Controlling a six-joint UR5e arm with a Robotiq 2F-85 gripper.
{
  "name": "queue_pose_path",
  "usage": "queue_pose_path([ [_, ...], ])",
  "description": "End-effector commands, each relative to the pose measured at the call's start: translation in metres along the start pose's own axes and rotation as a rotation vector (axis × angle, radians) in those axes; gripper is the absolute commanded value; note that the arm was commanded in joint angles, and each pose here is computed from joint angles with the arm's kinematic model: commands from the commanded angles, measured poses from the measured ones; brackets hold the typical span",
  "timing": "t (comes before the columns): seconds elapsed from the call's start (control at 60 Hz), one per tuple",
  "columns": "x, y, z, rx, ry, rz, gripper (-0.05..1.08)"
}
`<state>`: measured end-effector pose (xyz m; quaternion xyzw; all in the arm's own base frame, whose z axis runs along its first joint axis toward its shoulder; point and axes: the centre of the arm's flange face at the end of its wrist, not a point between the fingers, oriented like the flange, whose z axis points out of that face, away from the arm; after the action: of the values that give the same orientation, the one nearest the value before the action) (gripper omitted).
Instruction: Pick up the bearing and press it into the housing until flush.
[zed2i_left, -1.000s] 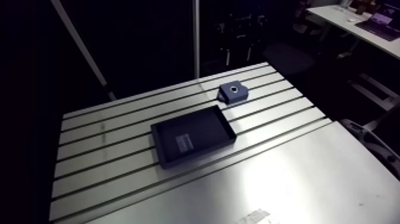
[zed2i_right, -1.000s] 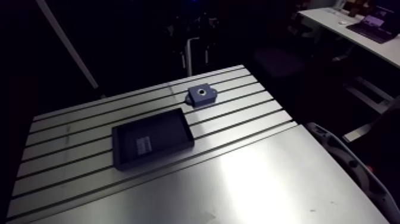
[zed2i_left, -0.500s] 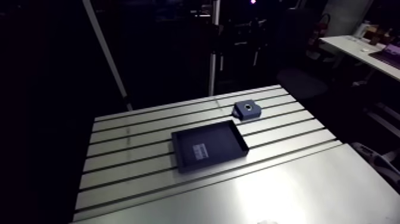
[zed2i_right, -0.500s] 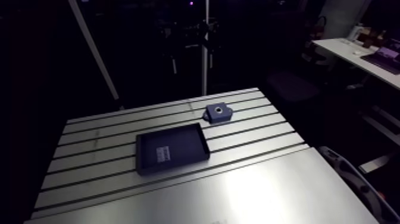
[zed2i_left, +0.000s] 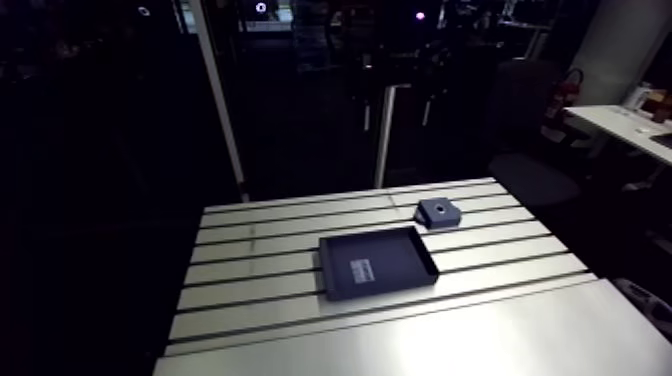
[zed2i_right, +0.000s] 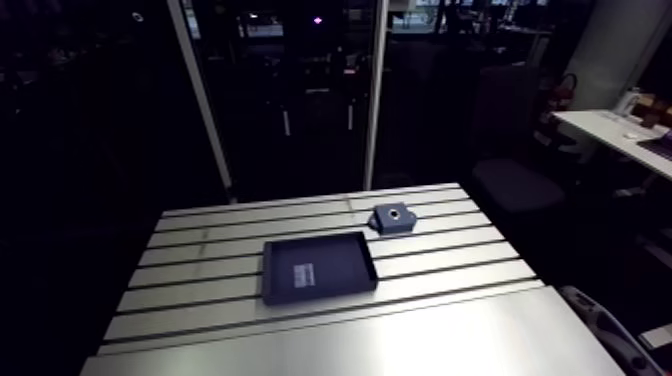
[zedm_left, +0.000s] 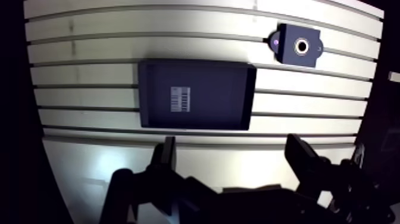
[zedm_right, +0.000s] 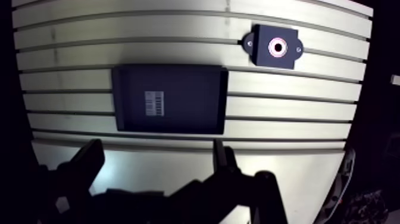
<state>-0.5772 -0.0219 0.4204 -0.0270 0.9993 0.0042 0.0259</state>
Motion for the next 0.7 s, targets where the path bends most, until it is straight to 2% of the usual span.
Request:
queue_pose_path([
  [0.017,-0.019,-0.037,-0.05,0.005,0.072,-0.026,0.0],
  [0.067,-0.023,-0.037,-0.051,0.007,0.052,-0.027,0.0],
  [0.3,-0.028,-0.033,-0.057,0.003,0.028,-0.026,0.01],
  [0.367,-0.029,-0.033,-0.057,-0.001,0.019,-0.027,0.01],
  [0.4,-0.03,-0.032,-0.057,-0.007,0.019,-0.027,0.01],
  [0.417,-0.031,-0.032,-0.058,-0.016,0.019,-0.028,0.01],
  [0.483,-0.033,-0.03,-0.063,-0.026,0.026,-0.026,0.01],
  [0.7,-0.034,-0.023,-0.07,-0.03,0.022,-0.018,0.01],
])
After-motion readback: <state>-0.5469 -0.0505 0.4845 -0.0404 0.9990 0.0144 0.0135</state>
